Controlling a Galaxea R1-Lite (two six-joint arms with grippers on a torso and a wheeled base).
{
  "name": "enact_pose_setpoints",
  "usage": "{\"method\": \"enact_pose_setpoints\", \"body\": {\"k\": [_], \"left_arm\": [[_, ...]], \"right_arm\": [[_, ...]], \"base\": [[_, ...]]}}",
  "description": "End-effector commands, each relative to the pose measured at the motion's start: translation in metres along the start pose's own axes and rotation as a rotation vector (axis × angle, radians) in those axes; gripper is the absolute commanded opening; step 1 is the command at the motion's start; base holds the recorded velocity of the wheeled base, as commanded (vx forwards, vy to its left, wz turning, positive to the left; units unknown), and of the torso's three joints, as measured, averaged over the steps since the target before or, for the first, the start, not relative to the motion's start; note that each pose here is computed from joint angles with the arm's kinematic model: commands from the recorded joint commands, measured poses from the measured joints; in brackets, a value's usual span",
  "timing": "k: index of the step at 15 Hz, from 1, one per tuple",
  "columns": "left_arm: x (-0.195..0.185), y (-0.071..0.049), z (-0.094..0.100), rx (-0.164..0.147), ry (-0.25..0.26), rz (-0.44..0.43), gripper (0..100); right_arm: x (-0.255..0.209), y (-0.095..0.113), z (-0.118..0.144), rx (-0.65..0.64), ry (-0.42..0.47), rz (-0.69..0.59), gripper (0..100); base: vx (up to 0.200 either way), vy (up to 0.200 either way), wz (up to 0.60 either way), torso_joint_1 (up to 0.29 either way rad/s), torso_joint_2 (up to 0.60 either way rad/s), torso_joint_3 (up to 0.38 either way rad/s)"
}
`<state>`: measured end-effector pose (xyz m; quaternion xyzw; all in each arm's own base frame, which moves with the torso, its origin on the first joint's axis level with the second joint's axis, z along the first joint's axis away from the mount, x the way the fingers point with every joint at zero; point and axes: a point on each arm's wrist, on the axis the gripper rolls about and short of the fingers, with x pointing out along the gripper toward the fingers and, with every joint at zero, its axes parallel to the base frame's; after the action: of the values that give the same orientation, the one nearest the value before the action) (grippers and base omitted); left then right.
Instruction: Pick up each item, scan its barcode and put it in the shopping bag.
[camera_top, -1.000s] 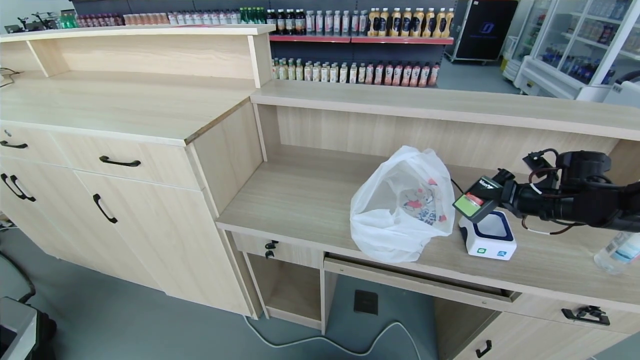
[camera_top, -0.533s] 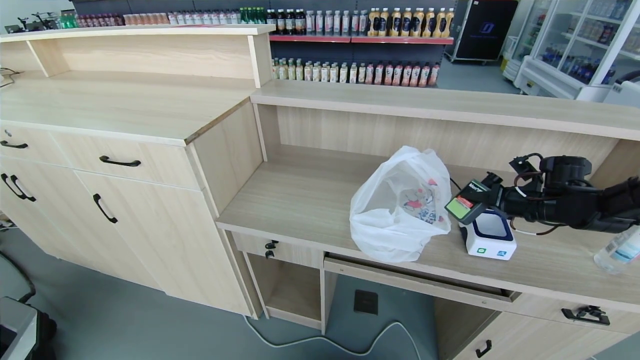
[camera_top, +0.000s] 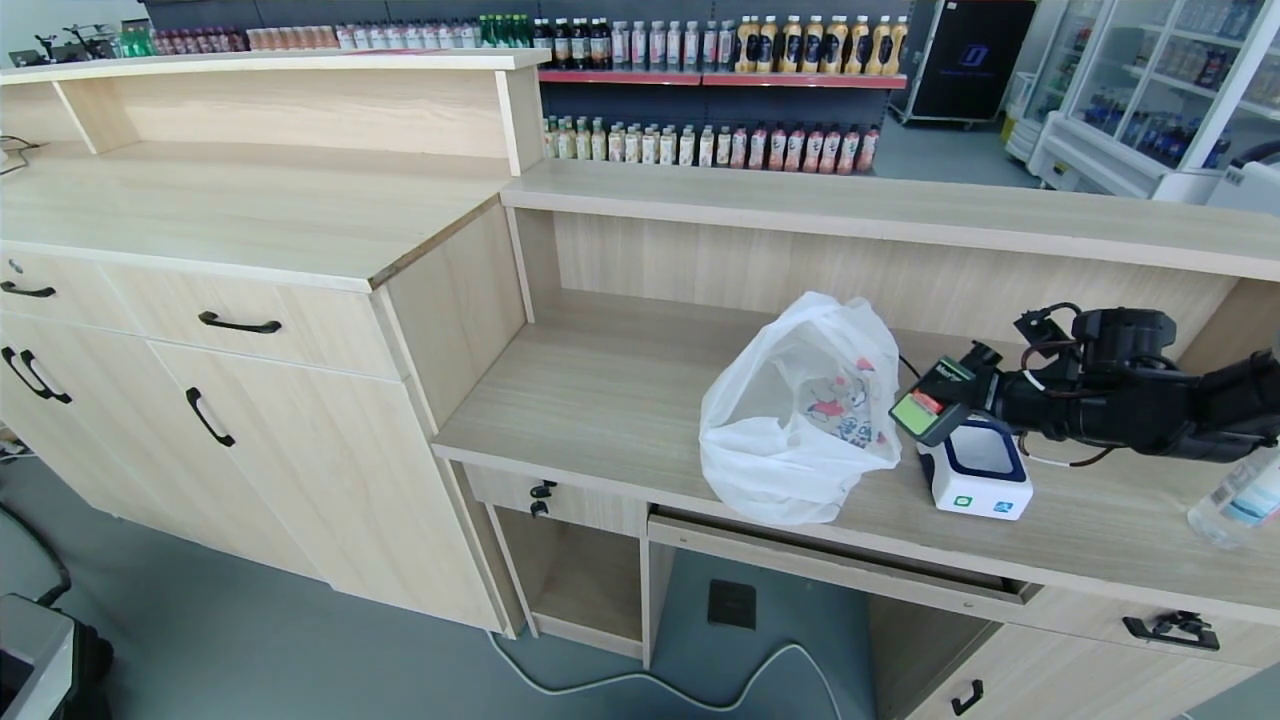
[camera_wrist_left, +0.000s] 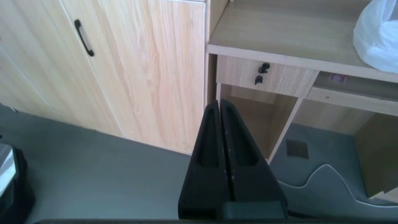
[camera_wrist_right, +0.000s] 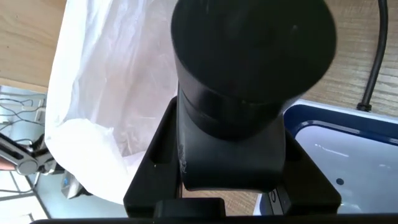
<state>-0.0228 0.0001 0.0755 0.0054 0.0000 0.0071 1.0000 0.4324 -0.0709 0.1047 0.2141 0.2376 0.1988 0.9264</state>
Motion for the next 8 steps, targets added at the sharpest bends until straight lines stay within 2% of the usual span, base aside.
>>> {"method": "enact_pose_setpoints", "body": {"k": [1, 8], "left_arm": [[0.0000, 0.0000, 0.0000, 0.000, 0.000, 0.001, 0], [0.0000, 0.0000, 0.0000, 0.000, 0.000, 0.001, 0]], "right_arm": [[-0.0053, 0.0059, 0.0048, -0.012, -0.015, -0.006, 0], [-0.0116, 0.0066, -0.0041, -0.008, -0.001, -0.063, 0]], "base": [[0.000, 0.000, 0.00, 0.000, 0.00, 0.000], [0.000, 0.000, 0.00, 0.000, 0.00, 0.000]]}}
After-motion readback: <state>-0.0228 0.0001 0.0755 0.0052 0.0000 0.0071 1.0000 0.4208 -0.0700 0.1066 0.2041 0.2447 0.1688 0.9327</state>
